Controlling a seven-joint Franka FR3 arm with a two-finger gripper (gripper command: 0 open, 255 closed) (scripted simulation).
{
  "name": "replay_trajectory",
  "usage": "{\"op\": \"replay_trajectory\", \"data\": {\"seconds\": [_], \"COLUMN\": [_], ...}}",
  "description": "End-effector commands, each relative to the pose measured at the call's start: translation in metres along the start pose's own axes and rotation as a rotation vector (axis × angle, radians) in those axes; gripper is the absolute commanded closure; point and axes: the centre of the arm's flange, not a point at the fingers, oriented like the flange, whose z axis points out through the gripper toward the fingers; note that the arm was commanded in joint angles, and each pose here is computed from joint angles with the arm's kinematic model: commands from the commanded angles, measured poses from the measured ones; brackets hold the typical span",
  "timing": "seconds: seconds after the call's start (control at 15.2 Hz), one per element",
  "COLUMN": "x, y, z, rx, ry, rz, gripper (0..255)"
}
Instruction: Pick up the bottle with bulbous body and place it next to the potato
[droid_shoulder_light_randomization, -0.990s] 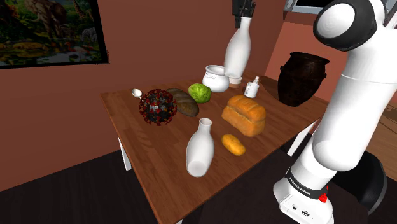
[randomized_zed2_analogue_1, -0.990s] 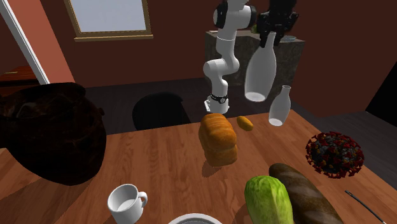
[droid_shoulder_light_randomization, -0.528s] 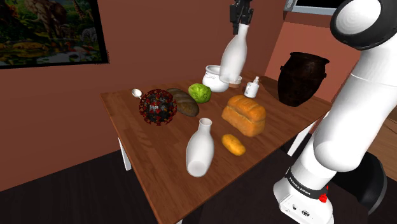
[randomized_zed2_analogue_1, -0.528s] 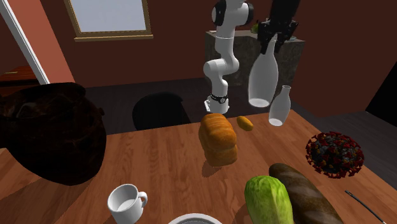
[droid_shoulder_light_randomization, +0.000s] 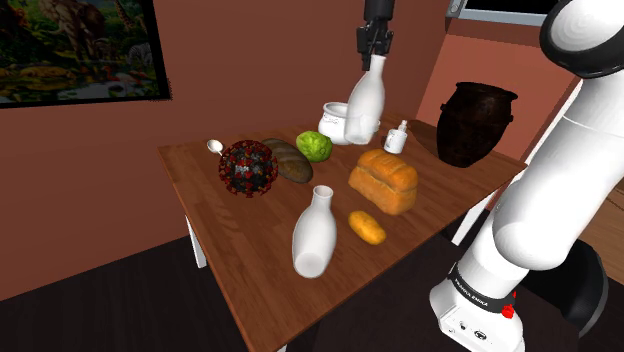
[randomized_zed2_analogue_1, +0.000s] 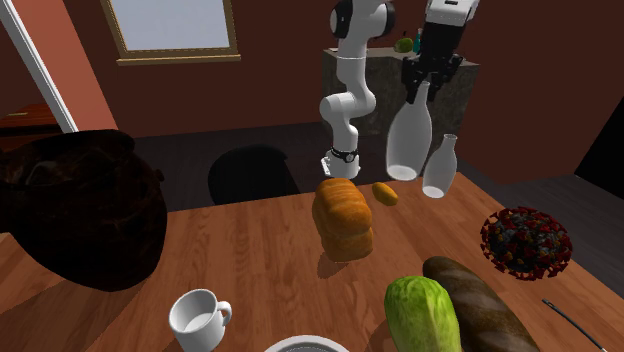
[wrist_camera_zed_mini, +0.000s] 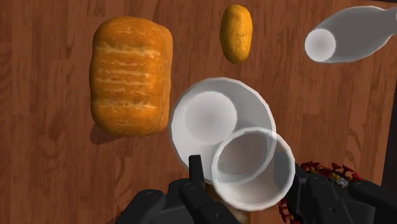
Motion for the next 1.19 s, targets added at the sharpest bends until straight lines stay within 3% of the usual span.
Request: {"op": "replay_trajectory", "data": {"seconds": [0.0, 1.12], "x": [0.001, 0.015], "y": [0.000, 0.001], "z": [0.011, 0.100], "rx": [0.000, 0.000], "ry": [0.001, 0.001], "rz": [0.000, 0.000], "gripper": [255, 255]}}
